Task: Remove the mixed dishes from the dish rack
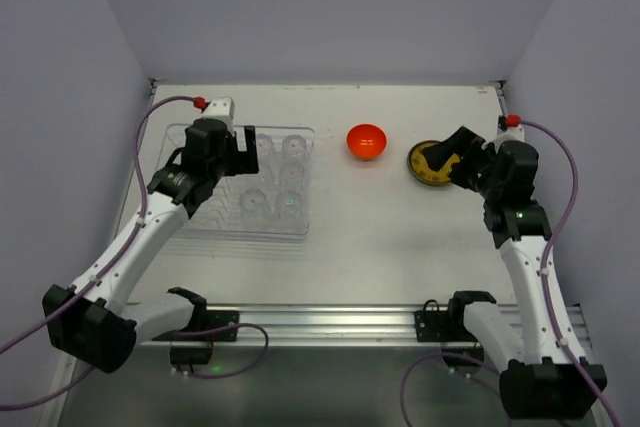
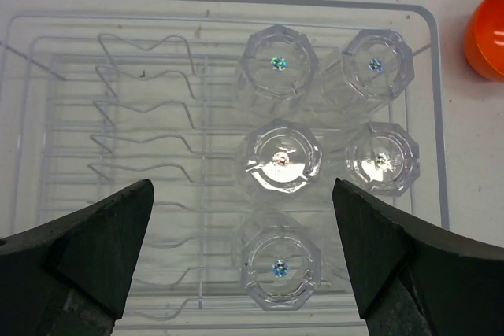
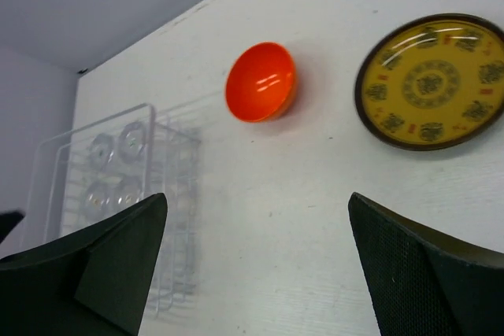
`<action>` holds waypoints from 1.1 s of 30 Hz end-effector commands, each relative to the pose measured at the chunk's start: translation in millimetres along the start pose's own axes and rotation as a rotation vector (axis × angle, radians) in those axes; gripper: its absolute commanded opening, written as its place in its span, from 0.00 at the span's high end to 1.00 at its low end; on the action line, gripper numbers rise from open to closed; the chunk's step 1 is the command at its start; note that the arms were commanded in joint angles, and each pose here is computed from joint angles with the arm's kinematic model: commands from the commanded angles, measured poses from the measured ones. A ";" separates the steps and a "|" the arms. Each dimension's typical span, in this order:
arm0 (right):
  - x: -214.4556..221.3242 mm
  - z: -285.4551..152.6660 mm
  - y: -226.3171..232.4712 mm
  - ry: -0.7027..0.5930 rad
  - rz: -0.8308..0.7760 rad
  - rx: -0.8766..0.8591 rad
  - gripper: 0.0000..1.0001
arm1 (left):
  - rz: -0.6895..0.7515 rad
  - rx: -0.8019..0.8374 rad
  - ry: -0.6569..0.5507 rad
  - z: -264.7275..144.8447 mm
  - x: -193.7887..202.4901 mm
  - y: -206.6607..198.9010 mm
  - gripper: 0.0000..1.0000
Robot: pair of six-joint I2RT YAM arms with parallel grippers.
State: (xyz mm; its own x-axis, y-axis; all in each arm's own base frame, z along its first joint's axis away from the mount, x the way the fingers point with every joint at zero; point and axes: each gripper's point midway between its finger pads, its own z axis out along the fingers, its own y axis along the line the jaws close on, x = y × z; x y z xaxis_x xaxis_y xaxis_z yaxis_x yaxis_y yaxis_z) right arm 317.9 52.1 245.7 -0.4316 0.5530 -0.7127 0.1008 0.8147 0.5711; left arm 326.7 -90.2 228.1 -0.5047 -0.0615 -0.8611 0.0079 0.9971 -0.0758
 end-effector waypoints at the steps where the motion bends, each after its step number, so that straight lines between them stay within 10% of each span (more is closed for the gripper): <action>1: 49.7 -23.4 22.5 0.163 -0.058 -0.219 0.01 | -0.051 0.164 0.018 5.0 -22.6 -34.9 0.00; 14: 105.5 -77.7 28.7 0.206 -0.088 -0.414 0.01 | 0.139 0.010 0.353 115.9 10.2 -35.7 0.03; 33: 114.3 -85.0 36.9 0.235 -0.074 -0.487 0.01 | 0.070 0.050 0.461 163.9 37.8 -29.0 0.09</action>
State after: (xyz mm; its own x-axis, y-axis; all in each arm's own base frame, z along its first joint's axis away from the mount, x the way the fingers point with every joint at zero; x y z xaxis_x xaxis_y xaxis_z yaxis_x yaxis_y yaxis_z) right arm 194.9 127.1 215.8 -0.6140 0.3983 -0.6815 -0.3199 0.6637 0.6761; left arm 438.7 -121.5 109.1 -0.8425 0.0410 -0.5371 0.0618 0.9979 -0.0208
